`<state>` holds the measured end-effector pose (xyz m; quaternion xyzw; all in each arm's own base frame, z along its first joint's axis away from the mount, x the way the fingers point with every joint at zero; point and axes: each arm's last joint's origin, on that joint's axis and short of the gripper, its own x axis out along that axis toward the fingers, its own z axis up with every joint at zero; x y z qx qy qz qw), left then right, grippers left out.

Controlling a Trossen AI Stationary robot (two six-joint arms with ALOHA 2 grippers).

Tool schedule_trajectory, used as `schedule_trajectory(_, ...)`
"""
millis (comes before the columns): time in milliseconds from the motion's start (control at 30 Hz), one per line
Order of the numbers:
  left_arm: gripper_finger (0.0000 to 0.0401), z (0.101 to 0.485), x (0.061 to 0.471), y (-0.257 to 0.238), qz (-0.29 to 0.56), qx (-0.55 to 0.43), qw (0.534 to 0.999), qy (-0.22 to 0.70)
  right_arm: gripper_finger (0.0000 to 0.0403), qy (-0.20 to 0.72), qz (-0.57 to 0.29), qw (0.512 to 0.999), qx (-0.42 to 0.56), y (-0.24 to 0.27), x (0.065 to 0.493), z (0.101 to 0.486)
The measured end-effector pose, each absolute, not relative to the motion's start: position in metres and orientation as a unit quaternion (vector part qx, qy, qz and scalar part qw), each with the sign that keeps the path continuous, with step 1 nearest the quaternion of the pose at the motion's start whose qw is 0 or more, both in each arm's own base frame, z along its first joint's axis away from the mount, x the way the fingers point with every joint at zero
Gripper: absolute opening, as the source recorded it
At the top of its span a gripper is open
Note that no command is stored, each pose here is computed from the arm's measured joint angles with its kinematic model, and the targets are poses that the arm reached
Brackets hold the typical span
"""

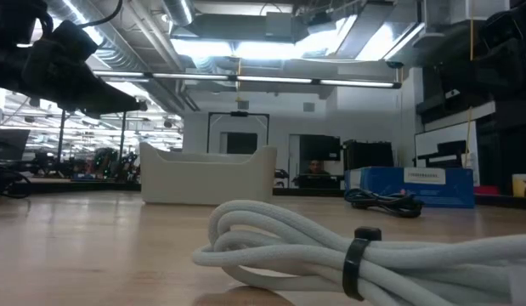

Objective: Pick and place USB-C Cables

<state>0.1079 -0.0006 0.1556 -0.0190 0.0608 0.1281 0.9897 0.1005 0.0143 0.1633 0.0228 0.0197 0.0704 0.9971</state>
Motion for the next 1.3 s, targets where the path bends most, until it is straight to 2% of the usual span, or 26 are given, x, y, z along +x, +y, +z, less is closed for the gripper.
schedule_trajectory(467, 0.0102, 0.156, 0.108, -0.001, 0.128, -0.015, 0.99, 0.061, 0.0021, 0.02, 0.07, 0.997, 0.021, 0.014, 0.1, 0.163)
schedule_trajectory(767, 0.0102, 0.156, 0.108, 0.001, 0.143, 0.122, 0.979, 0.079, 0.0021, -0.006, 0.071, 0.997, 0.027, 0.014, 0.101, 0.168)
schedule_trajectory(1100, 0.0102, 0.159, 0.109, -0.003, 0.08, -0.083, 0.993, 0.039, 0.0021, -0.043, 0.073, 0.995, 0.052, 0.014, 0.1, 0.176)
schedule_trajectory(1300, 0.0102, 0.166, 0.109, -0.002, 0.098, -0.121, 0.988, -0.003, 0.0021, -0.046, 0.055, 0.997, 0.023, 0.013, 0.1, 0.176)
